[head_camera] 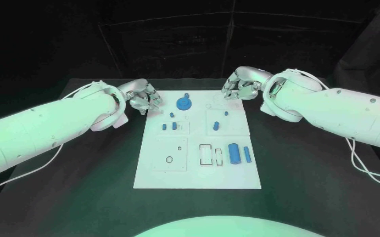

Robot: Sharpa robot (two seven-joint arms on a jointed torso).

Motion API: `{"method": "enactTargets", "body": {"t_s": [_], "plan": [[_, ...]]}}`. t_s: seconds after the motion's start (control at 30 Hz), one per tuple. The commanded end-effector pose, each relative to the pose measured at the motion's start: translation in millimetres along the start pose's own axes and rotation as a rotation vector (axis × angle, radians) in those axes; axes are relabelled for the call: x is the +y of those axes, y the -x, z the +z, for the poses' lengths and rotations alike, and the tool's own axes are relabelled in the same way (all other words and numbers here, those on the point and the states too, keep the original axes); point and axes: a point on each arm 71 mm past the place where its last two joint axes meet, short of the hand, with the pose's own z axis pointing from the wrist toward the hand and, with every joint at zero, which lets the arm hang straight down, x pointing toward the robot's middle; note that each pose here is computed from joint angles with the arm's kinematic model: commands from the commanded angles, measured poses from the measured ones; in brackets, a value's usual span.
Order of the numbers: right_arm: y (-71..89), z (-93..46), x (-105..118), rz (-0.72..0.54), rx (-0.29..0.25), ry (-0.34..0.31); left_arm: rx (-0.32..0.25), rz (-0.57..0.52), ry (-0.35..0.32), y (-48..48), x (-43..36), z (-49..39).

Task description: Assemble the parts on the task board

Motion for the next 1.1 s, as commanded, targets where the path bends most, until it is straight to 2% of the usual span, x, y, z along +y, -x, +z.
{"method": "enactTargets", "body": {"t_s": [0.03,0.17,0.33,0.63,1.1], "plan": [[-8.6,-2.3,2.9,-0.269,0.02,0.002,-0.117,-0.489,-0.142,14.3,-4.5,-7.2],[-18.2,-4.5,4.9,-0.349,0.036,0.005,-0.163,-0.684,-0.186,19.8,-3.9,-15.4],[-26.0,-5.8,5.6,-0.395,0.07,0.009,-0.182,-0.803,-0.219,19.7,-8.2,-22.1],[-34.7,-4.7,9.2,-0.408,0.103,0.021,-0.179,-0.855,-0.249,15.9,-16.3,-26.7],[-49.1,-1.8,11.0,-0.393,0.141,0.03,-0.173,-0.864,-0.242,15.5,-15.6,-28.5]]}}
